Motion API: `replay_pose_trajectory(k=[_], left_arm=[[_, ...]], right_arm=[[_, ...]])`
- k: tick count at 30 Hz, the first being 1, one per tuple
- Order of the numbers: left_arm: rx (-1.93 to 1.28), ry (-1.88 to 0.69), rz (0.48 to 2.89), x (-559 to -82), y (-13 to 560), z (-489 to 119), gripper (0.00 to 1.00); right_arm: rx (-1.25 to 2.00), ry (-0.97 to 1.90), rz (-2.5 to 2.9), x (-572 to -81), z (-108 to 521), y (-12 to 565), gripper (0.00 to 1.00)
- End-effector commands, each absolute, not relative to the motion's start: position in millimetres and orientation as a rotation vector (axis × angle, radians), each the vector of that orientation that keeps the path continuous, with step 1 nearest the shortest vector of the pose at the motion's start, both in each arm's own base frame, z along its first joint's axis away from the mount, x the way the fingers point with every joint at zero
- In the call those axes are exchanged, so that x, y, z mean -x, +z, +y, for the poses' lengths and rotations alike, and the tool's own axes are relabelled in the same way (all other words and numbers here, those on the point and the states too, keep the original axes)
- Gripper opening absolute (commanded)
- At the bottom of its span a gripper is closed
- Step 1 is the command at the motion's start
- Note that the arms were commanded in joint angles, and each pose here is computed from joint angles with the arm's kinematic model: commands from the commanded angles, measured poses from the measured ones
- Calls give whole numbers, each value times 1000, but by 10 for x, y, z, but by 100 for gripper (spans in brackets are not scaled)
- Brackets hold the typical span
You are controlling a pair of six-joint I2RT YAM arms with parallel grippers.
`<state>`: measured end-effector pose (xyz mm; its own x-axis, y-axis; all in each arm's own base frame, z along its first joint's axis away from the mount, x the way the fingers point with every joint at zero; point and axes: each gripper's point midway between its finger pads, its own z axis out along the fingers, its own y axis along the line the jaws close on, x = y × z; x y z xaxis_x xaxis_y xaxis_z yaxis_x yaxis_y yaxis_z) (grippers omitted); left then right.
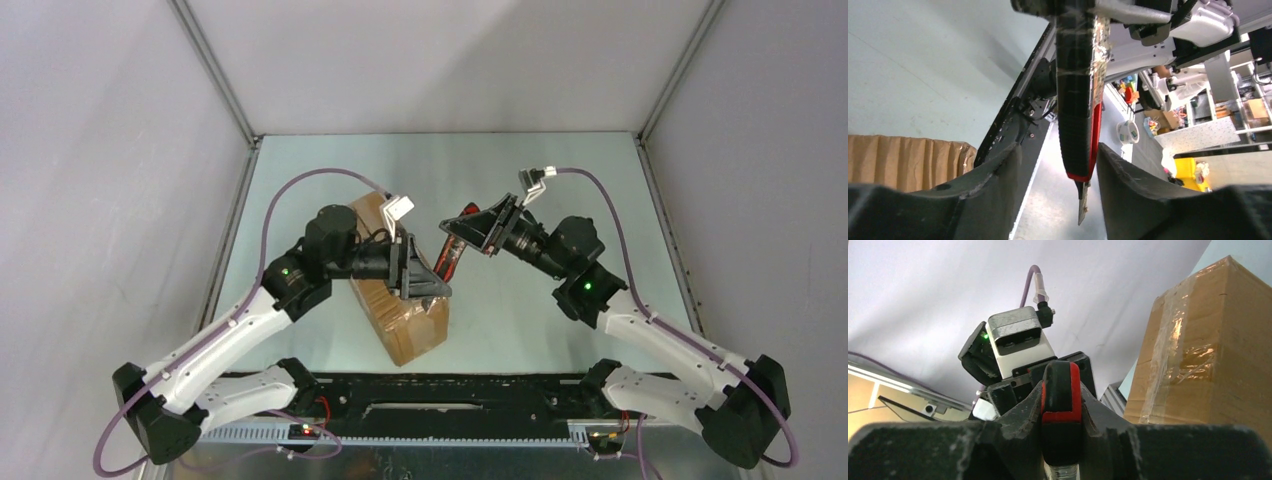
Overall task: Unpack the express box
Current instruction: Adjust the knife.
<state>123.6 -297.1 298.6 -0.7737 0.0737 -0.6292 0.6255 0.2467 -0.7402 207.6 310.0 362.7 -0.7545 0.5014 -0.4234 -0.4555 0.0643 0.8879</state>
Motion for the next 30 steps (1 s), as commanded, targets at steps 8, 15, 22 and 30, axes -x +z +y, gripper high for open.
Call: replay_pose_trajectory(k=[8,15,22,30], left_arm=[[-711,-1547,1995,-1127,3211,-2906,0],[-835,-1233,2132,-1196,2912,-2634,0],[-830,-514,1951,-1688,3142,-2278,0],[-655,458,1391,-2201,3705,-1884,0]], right_arm=[[110,1696,1562,-1961,2885,3905,17],[414,1634,1644,-1545,2623,3670,77],[-39,1509,1755,-1657,2129,3640,81],[-352,1566,1703,-1756,2138,4032,82]])
